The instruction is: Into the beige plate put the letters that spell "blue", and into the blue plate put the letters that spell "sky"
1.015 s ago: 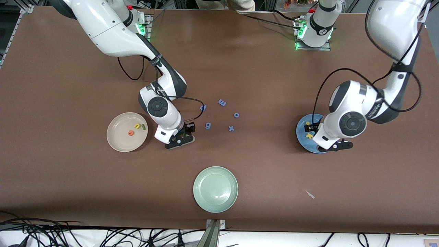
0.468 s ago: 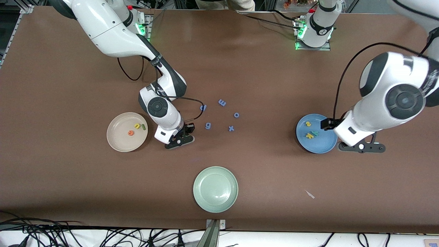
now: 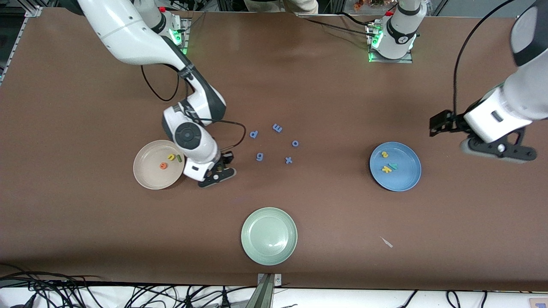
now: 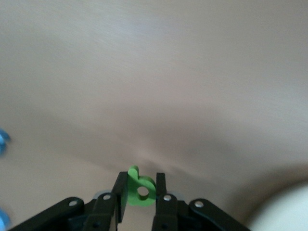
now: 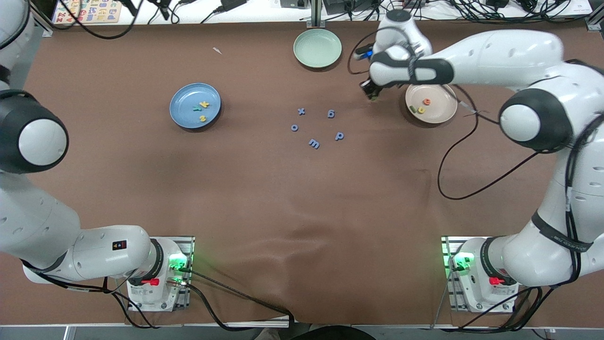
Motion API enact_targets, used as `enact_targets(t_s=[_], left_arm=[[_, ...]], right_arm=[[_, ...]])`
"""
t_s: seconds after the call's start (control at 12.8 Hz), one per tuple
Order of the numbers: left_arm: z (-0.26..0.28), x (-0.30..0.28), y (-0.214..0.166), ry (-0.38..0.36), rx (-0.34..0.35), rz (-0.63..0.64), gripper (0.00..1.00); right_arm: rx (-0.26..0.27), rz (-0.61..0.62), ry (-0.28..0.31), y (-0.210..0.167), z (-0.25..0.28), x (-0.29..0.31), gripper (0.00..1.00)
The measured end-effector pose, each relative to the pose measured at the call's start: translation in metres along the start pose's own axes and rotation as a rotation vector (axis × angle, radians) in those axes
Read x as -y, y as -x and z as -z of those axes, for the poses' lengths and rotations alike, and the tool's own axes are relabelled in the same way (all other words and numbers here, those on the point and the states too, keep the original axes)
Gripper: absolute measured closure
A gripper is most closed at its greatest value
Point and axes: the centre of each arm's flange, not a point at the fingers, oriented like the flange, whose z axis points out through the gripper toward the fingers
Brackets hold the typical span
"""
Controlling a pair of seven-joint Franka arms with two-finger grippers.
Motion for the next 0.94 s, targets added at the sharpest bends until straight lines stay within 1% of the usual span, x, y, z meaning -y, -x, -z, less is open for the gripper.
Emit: enact_targets(t_s=[0.16,0.23,0.39,0.47,0.55,0.7,0.78,0.94], left_arm=[[0.005,0.003,0.019,-0.031,0.009,0.011,0.00],[0.003,-0.002,0.027,-0.041,0.019,0.010,0.00],[-0.002,-0.010,0.039,-0.041,0.034,0.004,0.00],[-0.001,-0.012,0.042,-0.019,0.024,0.005,0.00],[0.001,-0.012,0.043,-0.002,-0.004,0.009,0.00],[0.003,-0.013,0.047,0.003,-0.080,0.012,0.00],[0.002,-0.010,0.053,0.004,-0.084,0.021,0.00],[-0.001,0.006,0.060,0.005,-0.076,0.050,0.00]], right_arm=[[0.060,0.056,0.037,0.021,0.041,-0.059,0.73],[0.081,0.076,0.051,0.037,0.052,-0.087,0.73],[0.115,0.082,0.066,0.068,0.046,-0.125,0.73],[0.111,0.081,0.069,0.080,0.036,-0.135,0.67],[0.102,0.081,0.071,0.088,0.026,-0.139,0.59],[0.090,0.079,0.074,0.095,0.016,-0.142,0.36],[0.079,0.075,0.077,0.095,0.021,-0.144,0.25],[0.038,0.067,0.090,0.095,0.046,-0.148,0.01]])
